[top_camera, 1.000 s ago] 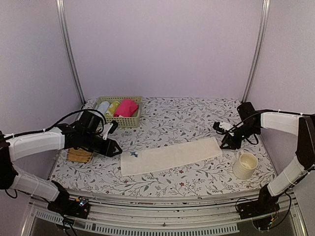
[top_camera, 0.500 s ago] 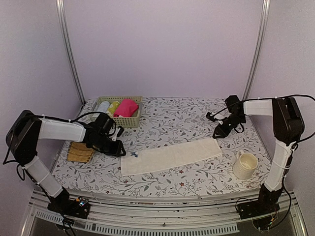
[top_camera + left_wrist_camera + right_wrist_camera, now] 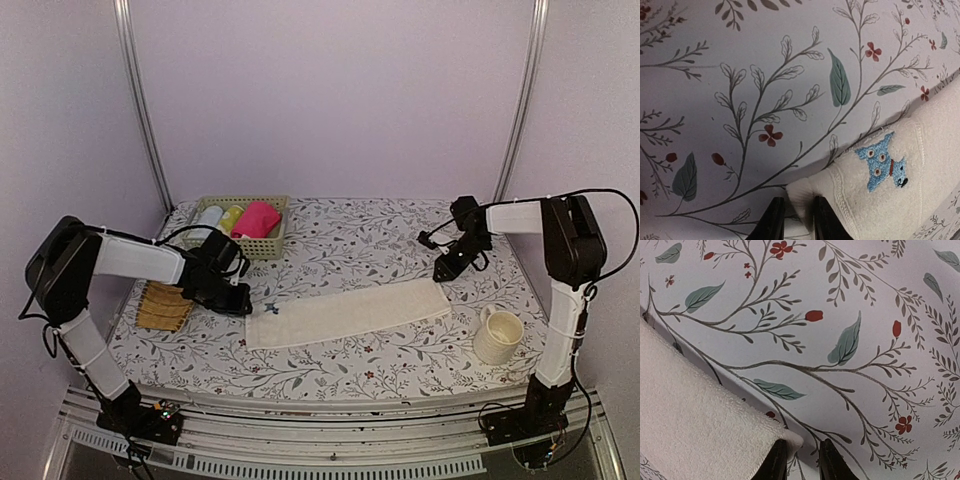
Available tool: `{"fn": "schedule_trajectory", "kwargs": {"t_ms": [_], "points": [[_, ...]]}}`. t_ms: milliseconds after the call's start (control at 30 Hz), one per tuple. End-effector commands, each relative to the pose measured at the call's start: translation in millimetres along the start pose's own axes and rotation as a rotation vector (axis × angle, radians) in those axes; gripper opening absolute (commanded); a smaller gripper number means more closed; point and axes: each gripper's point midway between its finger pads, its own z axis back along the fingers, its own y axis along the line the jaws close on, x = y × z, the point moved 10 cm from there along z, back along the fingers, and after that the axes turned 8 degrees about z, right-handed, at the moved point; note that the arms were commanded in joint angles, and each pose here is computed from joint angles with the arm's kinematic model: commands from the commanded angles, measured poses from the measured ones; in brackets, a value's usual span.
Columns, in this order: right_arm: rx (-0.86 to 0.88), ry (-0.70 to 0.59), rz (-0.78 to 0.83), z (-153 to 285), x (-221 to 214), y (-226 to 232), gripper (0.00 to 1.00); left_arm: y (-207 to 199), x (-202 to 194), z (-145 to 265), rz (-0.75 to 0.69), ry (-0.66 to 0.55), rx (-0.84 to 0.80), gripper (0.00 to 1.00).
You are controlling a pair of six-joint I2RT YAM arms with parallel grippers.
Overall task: Roll the towels
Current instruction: Adjust the towel at the center of the board.
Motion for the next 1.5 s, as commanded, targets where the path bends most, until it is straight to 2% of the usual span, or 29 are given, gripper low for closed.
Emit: {"fn": "schedule_trajectory", "kwargs": {"t_ms": [0, 167, 400, 633, 733, 800, 933, 1067, 1200, 1333, 1467], "points": [[-0.114, 0.069, -0.017, -9, 2, -12, 0.25, 16, -12, -10, 0.010, 0.056, 0.199, 0.24], [-0.154, 0.081, -0.028, -13, 10, -22, 0.23, 14, -9, -9, -0.001, 0.041, 0.247, 0.24], [-0.220, 0.026, -0.032, -6, 38, -44, 0.22, -2, 2, -12, -0.011, 0.029, 0.187, 0.25], [-0.207, -0.092, -0.068, 32, 62, -50, 0.23, -7, 8, 2, -0.002, -0.007, 0.174, 0.28], [-0.136, -0.146, -0.104, 50, 60, -38, 0.27, -14, 10, 20, 0.002, -0.059, 0.150, 0.29], [-0.019, -0.165, -0.115, 54, 57, -24, 0.28, -20, 11, 31, -0.003, -0.101, 0.121, 0.30], [0.223, -0.175, -0.108, 48, 46, 4, 0.23, -37, 11, 43, -0.043, -0.159, -0.039, 0.29], [0.292, -0.123, -0.095, 35, 29, 26, 0.20, -51, 2, 33, -0.101, -0.107, -0.156, 0.18], [0.290, -0.036, -0.106, 17, 10, 33, 0.18, -56, -11, 15, -0.123, -0.036, -0.180, 0.04], [0.226, 0.059, -0.126, 0, -6, 28, 0.14, -60, -19, 6, -0.126, -0.006, -0.194, 0.02], [0.128, 0.099, -0.171, -4, -15, 6, 0.13, -64, -23, -3, -0.125, 0.012, -0.211, 0.01]]}}
